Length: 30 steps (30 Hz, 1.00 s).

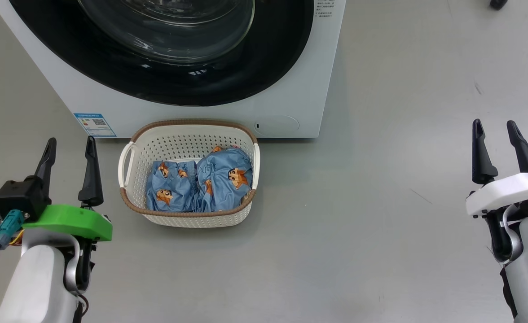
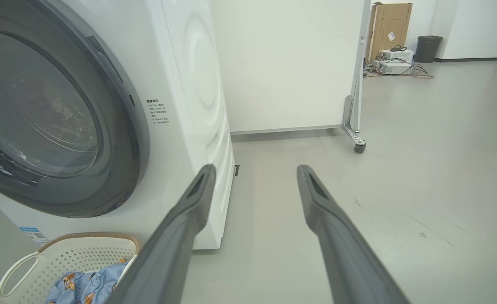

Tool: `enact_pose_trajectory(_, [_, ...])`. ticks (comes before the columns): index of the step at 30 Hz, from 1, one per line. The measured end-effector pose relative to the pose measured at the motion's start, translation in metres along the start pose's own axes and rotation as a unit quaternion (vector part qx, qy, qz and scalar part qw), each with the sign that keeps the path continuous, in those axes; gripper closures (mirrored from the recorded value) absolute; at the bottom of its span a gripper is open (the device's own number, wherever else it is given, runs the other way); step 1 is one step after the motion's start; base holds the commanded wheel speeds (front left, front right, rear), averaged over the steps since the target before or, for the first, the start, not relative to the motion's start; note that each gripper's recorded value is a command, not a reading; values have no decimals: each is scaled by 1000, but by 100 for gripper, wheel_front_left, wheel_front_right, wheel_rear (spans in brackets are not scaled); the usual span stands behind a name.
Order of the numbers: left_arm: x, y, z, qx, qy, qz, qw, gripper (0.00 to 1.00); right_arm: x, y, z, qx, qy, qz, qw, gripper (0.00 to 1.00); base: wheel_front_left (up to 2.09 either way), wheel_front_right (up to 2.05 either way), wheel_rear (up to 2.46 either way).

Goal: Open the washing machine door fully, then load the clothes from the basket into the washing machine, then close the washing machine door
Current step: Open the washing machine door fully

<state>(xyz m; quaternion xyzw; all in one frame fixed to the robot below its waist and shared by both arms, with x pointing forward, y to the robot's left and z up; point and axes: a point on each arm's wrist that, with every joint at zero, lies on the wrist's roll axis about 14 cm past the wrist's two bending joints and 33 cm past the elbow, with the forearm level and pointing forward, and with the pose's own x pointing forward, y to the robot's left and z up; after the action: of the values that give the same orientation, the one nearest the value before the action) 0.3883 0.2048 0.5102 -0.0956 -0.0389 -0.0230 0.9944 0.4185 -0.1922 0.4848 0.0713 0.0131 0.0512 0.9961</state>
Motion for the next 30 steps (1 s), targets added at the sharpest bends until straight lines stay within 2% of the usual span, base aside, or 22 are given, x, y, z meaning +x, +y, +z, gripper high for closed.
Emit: enact_pose_trajectory(30, [-5, -11, -10, 8, 17, -21, 1000, 0, 2, -3, 4, -1, -7, -3, 1000, 0, 0, 0, 0])
